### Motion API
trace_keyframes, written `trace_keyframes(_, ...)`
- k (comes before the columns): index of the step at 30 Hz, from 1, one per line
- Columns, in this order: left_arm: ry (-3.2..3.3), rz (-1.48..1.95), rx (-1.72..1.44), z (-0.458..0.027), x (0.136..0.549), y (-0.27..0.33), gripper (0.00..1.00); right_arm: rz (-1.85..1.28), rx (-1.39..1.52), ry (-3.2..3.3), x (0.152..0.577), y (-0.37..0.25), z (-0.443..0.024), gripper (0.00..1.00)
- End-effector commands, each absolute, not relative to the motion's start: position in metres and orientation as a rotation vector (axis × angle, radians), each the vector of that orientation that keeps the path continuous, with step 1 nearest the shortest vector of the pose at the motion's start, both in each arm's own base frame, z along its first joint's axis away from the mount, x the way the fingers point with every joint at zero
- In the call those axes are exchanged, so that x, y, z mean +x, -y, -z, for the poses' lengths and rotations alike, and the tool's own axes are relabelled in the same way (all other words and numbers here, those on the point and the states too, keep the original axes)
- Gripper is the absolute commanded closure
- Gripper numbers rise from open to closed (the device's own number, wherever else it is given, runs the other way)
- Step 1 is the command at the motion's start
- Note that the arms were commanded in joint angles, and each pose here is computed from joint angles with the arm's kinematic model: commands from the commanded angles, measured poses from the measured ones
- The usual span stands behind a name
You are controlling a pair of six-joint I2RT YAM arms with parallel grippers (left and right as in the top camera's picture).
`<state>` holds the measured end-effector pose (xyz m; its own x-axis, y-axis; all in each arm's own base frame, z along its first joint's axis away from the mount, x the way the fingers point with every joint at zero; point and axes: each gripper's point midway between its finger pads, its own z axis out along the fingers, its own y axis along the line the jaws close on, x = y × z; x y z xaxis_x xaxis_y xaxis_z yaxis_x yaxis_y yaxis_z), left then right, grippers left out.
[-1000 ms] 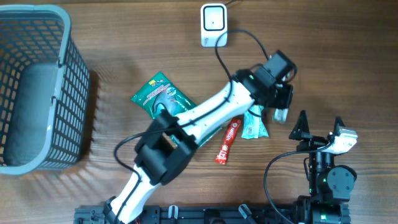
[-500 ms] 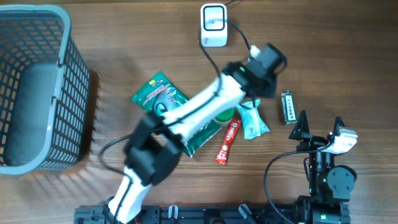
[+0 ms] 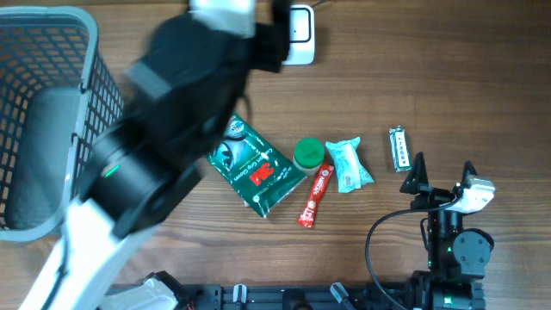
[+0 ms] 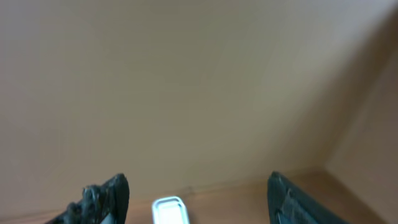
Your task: Scan the item barcode
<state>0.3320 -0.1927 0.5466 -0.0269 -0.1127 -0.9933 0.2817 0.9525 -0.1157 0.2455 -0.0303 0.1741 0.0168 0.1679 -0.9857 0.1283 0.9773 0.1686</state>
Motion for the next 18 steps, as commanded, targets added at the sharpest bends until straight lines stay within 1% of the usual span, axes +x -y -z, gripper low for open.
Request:
trace_keyframes(1,-1.412,0.074,0.122,-0.598,0.294,0.131,0.35,-0.032,0.214,-1.552,0.245,0.028,-0.176,0.0)
trace_keyframes(3,-1.349,-0.018,0.109,-0.618,0.275,0.104,0.35,-0.032,0.213,-1.552,0.245,0.028,-0.176,0.0)
trace_keyframes(5,-1.323,-0.109,0.153,-0.625,0.263,0.092,0.3,-0.032,0.213,-1.552,0.245,0.028,-0.176,0.0)
trace_keyframes(7,-1.325,-0.17,0.135,-0.627,0.259,0.079,0.28,-0.032,0.213,-1.552,0.245,0.028,-0.176,0.0)
trace_keyframes(8,-1.332,-0.203,0.125,-0.626,0.258,0.074,0.25,-0.032,0.214,-1.552,0.245,0.028,-0.176,0.0)
trace_keyframes(10,-1.354,-0.294,0.109,-0.623,0.258,0.063,0.23,-0.032,0.214,-1.552,0.245,0.028,-0.176,0.0)
trace_keyframes(14,-1.356,-0.309,0.122,-0.622,0.251,0.056,0.19,-0.032,0.214,-1.552,0.245,0.028,-0.176,0.0)
trace_keyframes(18,-1.338,-0.219,0.059,-0.625,0.229,0.039,0.19,-0.032,0.214,-1.552,0.245,0.028,-0.176,0.0)
